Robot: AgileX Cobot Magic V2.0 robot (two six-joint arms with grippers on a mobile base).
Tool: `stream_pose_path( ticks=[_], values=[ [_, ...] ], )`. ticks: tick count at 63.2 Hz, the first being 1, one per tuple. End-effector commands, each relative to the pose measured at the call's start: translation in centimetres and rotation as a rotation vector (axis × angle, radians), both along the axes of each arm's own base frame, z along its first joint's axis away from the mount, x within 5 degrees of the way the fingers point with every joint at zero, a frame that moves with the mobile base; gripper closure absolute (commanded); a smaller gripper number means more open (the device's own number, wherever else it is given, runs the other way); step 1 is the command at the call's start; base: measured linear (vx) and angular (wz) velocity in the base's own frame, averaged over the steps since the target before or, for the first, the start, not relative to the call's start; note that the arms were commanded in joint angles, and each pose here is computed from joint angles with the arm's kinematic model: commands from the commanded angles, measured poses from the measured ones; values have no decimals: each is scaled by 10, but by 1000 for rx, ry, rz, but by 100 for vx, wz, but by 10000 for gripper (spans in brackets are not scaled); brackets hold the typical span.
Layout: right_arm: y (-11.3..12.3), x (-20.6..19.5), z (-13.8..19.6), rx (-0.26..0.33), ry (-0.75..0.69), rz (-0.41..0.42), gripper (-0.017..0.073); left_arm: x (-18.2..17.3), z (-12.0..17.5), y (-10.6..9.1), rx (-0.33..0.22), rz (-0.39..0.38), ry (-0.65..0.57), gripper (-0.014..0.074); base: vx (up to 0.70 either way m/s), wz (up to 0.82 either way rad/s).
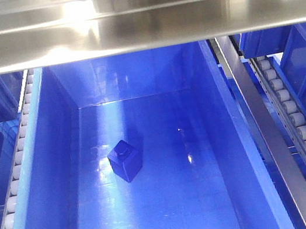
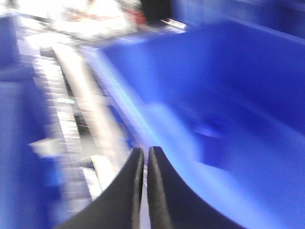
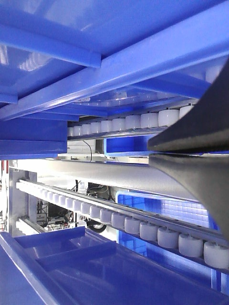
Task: Pour parts from conveyor to right shelf
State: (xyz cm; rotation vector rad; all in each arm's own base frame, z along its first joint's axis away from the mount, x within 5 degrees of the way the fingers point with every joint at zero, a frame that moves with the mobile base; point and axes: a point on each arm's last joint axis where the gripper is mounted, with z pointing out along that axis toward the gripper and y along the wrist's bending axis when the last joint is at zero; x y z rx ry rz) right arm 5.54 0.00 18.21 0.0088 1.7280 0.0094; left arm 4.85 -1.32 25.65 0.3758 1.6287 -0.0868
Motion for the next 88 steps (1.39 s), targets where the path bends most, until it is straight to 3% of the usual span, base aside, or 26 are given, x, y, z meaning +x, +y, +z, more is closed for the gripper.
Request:
stream_pose_path(
  ticks=[1,15,20,30,62,71,88],
  values=[
    [0,1,5,-27,-100,5,568,-1,6,4,-30,88,-120,600,0,0],
    [0,1,5,-27,-100,5,568,2,-28,10,-172,217,-240,600,0,0],
    [0,1,5,-27,-100,5,568,6,-47,10,-187,223,-231,600,0,0],
    [0,1,5,-27,-100,5,568,7,-54,10,-307,220,-189,600,0,0],
    [0,1,5,-27,-100,5,568,7,-55,10,-283,221,-181,600,0,0],
    [0,1,5,-27,-98,5,568,8,-57,10,-204,232,-181,600,0,0],
    [0,1,5,-27,-97,5,568,8,-58,13,-190,275,-171,600,0,0]
  ],
)
